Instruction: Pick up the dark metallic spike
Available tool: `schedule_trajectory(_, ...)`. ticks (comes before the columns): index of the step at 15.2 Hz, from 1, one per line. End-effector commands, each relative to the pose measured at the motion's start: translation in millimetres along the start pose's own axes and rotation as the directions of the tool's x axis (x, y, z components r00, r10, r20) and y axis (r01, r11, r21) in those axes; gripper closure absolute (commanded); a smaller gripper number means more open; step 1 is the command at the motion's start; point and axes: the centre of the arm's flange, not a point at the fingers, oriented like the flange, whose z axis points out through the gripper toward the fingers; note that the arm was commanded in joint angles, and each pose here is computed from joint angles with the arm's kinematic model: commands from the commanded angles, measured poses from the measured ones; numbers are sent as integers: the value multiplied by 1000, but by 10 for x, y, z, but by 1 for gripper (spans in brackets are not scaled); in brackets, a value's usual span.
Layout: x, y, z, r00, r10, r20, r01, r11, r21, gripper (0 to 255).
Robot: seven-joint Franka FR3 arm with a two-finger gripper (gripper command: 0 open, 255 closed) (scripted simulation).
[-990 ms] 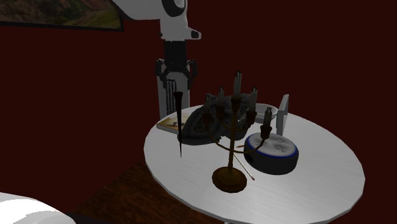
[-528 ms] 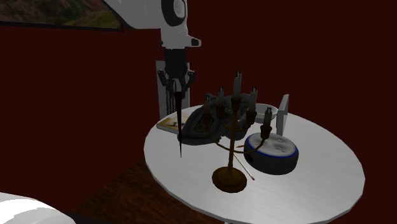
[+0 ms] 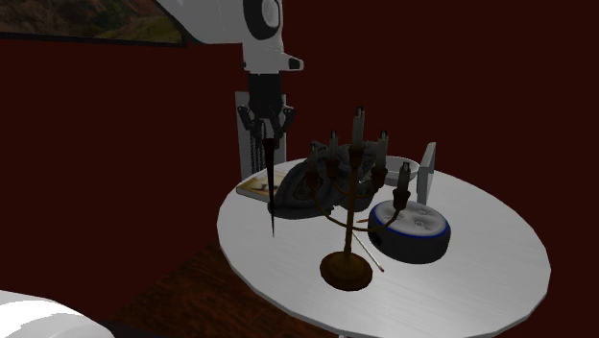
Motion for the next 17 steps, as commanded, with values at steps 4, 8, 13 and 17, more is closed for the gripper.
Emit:
schedule_trajectory(4,2,-3,-198,1000,0,2,0,1000,0,255)
schedule_trajectory(8,2,-3,-409,1000,0,2,0,1000,0,255)
schedule_trajectory(13,3,-3,-673,1000,0,2,0,1000,0,255)
schedule_trajectory(17,3,-3,-787,1000,0,2,0,1000,0,255)
